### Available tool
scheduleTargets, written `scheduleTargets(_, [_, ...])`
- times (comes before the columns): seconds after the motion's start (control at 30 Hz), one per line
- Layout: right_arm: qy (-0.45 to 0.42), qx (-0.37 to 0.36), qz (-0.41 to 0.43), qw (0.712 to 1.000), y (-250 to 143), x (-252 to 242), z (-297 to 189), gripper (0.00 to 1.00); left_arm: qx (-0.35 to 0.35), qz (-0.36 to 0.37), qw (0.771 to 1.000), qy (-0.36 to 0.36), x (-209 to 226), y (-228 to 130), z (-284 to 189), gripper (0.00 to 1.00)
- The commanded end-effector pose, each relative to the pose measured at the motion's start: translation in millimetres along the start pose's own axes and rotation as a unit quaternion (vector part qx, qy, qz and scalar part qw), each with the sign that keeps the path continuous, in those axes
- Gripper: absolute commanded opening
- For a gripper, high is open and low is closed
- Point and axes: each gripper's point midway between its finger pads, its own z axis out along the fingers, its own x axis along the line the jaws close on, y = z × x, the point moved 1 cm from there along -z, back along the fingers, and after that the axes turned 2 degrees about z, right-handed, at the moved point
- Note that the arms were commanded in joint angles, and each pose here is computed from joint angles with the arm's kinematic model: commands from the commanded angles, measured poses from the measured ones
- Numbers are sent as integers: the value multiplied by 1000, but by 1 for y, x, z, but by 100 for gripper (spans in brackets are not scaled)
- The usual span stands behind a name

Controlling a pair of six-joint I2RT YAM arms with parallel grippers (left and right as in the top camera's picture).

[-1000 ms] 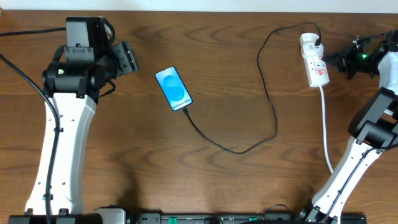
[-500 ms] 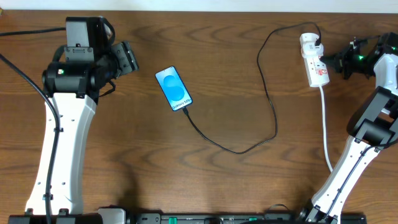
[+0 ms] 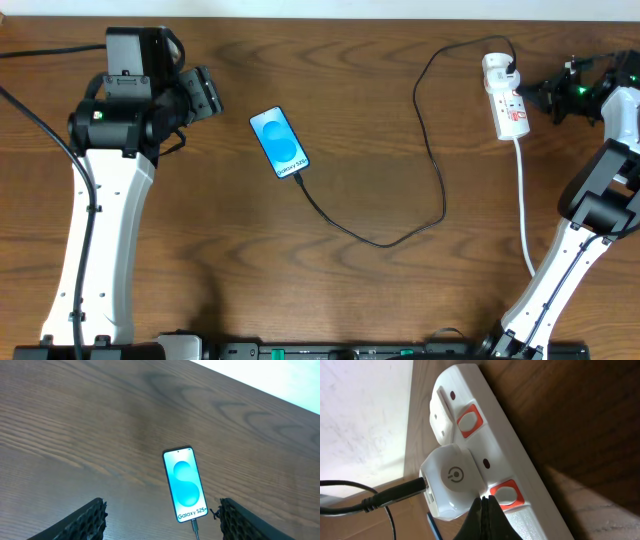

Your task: Plug charger to phone and switch on socket

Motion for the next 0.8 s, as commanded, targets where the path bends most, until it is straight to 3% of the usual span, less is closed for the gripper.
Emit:
scheduleTargets(0.0, [6,9,-3,1000,-3,4,10,1,3,1,1000,9,4,0,4,73])
scheduleTargets(0.77, [-41,13,5,999,-9,-11,25,1,3,1,1000,9,4,0,4,73])
